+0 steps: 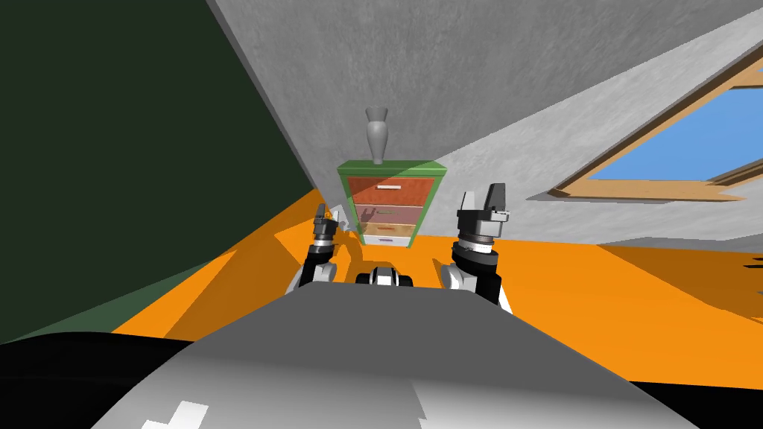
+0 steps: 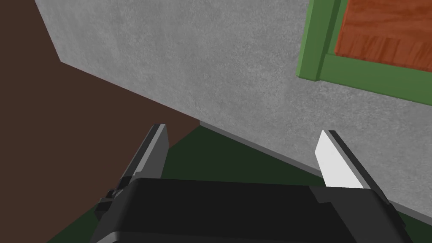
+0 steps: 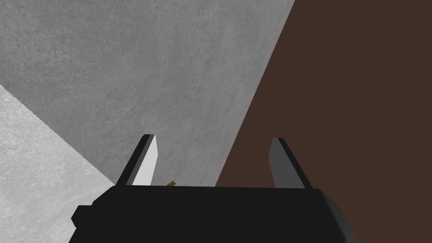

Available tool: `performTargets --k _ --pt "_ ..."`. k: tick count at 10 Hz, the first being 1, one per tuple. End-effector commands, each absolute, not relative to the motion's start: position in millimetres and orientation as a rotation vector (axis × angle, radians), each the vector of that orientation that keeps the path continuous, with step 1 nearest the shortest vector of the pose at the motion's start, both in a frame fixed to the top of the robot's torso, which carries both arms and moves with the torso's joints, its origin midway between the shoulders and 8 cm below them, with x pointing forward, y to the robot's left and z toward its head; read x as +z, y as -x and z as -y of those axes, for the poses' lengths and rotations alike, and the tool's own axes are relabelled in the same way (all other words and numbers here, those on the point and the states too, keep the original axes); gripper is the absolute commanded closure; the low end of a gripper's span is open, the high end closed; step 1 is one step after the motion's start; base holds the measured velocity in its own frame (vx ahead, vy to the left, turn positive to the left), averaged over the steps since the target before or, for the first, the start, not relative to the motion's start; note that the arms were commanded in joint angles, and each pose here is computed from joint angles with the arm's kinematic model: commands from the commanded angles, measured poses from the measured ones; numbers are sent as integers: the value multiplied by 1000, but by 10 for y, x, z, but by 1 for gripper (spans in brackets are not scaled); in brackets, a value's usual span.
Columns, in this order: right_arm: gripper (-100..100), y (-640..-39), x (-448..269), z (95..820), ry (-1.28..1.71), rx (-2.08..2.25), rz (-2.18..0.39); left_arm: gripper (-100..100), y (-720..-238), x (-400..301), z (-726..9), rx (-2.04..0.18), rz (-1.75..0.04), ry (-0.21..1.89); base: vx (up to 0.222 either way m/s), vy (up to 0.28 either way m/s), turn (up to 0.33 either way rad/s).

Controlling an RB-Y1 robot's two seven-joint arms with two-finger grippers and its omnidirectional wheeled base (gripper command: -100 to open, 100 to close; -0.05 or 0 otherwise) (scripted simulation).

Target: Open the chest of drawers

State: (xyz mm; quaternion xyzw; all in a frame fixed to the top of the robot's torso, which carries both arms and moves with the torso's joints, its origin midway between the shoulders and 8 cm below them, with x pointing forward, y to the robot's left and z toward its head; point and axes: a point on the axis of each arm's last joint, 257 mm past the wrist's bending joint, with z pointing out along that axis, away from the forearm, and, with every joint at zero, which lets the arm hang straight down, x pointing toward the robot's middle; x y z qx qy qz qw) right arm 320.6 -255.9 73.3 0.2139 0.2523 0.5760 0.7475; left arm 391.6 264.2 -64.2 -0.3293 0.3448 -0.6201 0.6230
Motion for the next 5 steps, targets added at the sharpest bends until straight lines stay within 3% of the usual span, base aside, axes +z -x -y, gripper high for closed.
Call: performTargets --k 1,5 --pt "0 -3206 733 2559 -468 1260 -552 -100 -3968 -823 -2633 -1422 -813 774 66 -43 5" --pt "0 -3206 733 2559 -468 1260 -552 -100 -4041 -1146 -2606 -1420 -846 808 81 -52 11"
